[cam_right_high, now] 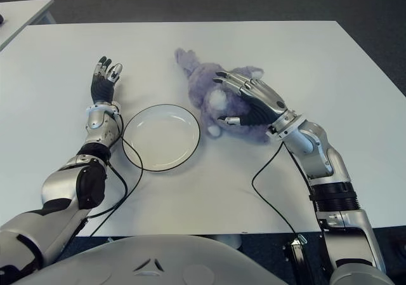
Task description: Put the doll into the plate.
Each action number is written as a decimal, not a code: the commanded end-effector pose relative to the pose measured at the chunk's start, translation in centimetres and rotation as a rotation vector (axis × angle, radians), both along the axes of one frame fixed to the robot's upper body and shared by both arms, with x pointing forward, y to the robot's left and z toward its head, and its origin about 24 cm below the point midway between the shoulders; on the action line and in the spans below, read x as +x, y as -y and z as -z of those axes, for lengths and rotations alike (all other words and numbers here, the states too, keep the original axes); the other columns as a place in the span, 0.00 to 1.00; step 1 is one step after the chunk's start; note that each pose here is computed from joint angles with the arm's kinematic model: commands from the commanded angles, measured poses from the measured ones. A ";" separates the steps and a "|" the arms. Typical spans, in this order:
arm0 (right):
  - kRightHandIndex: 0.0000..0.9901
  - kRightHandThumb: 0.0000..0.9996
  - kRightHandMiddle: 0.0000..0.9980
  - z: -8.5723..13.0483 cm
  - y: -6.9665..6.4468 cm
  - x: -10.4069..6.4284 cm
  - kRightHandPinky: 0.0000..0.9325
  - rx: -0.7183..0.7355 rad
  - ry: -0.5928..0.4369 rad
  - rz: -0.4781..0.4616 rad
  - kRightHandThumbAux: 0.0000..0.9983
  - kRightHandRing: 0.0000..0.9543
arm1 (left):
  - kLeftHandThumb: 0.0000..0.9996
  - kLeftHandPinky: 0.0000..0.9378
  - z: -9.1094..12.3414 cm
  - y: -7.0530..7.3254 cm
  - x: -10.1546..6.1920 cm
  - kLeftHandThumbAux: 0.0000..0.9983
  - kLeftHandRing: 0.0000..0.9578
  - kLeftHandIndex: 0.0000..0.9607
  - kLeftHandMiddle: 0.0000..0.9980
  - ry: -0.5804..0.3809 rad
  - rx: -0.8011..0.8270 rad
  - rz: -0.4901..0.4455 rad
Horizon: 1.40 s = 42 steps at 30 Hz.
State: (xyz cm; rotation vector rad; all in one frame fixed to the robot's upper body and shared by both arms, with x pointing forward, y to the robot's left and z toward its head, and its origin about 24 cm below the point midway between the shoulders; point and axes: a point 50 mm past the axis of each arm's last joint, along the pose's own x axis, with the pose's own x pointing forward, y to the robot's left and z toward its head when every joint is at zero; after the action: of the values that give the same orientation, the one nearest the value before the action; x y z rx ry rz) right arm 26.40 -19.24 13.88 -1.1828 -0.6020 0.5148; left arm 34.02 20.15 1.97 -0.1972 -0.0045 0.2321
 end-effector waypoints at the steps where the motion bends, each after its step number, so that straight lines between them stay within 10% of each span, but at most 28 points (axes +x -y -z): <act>1: 0.00 0.28 0.00 3.4 -0.2 -0.2 0.29 -0.003 -0.093 0.015 0.50 0.12 | 0.00 0.00 10.8 1.6 -8.6 0.62 0.05 0.01 0.08 -0.479 -0.147 -0.040; 11: 0.00 0.18 0.00 5.1 -0.1 0.0 0.52 0.015 -0.109 0.024 0.51 0.15 | 0.00 0.01 10.8 1.5 -8.7 0.57 0.06 0.00 0.09 -0.470 -0.153 -0.041; 42: 0.00 0.18 0.00 8.8 0.8 0.5 0.44 -0.101 -0.263 0.069 0.42 0.14 | 0.00 0.00 10.8 1.3 -8.9 0.47 0.07 0.00 0.10 -0.446 -0.180 -0.060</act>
State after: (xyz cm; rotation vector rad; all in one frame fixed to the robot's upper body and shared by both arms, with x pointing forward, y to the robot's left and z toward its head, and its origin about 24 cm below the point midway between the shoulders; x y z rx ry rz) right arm 27.79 -19.81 9.35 -1.1265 -0.5257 0.5004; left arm 33.95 20.37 1.92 -0.2112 -0.0052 0.2480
